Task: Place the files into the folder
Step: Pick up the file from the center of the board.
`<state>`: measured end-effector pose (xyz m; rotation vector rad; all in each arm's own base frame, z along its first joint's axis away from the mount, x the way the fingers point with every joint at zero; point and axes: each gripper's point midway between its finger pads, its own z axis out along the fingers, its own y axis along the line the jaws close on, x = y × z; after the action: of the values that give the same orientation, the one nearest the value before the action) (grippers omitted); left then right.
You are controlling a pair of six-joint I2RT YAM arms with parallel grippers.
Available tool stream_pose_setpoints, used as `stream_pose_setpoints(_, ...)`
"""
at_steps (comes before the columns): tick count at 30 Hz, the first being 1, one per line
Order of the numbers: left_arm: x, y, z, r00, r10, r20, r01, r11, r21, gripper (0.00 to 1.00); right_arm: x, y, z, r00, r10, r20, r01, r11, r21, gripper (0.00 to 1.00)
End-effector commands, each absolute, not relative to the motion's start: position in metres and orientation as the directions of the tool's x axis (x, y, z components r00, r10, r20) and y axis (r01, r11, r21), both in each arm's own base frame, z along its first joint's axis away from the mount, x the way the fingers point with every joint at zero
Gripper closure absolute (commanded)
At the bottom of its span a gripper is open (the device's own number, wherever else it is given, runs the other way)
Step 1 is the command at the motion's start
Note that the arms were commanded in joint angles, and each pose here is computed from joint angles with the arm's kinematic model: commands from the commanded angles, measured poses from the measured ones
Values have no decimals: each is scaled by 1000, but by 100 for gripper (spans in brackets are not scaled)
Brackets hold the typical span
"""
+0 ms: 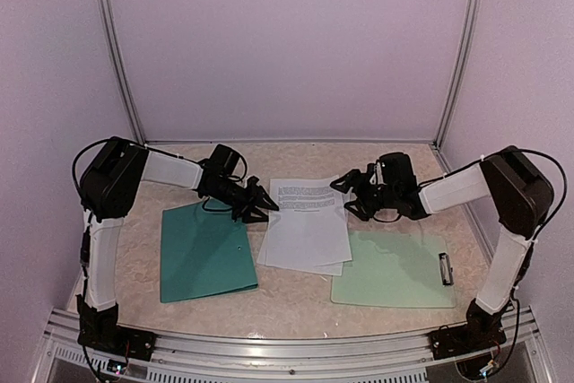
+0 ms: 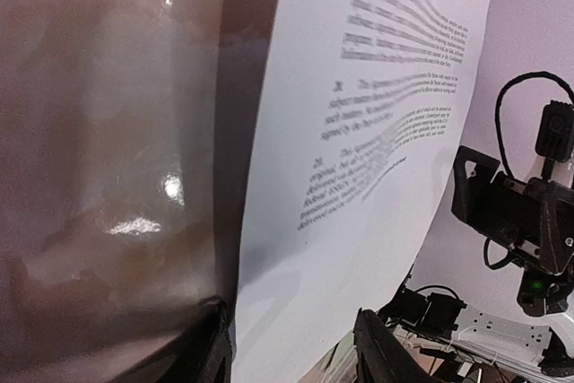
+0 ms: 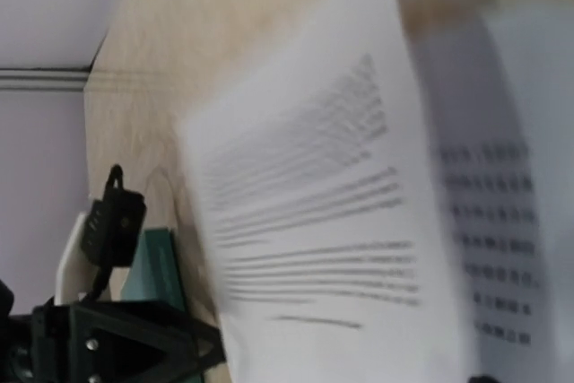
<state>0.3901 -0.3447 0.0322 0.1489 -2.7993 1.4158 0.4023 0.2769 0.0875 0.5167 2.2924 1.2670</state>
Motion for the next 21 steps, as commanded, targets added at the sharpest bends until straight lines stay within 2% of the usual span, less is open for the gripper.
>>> stream_pose_setpoints(1, 383, -331, 10, -992, -107, 66, -122, 682, -721, 55, 403, 257, 101, -799, 484, -356, 65, 659, 749, 15)
stream_pose_setpoints(7, 386, -329, 10, -994, -98, 50, -104, 703, -704, 54, 396, 242, 87, -800, 474, -369, 97, 709, 699, 15)
stream_pose_setpoints(21, 403, -319, 26, -992, -123, -8, -84, 722, -687, 50, 379, 246, 32, -849, 469, -244, 169, 678, 716, 16)
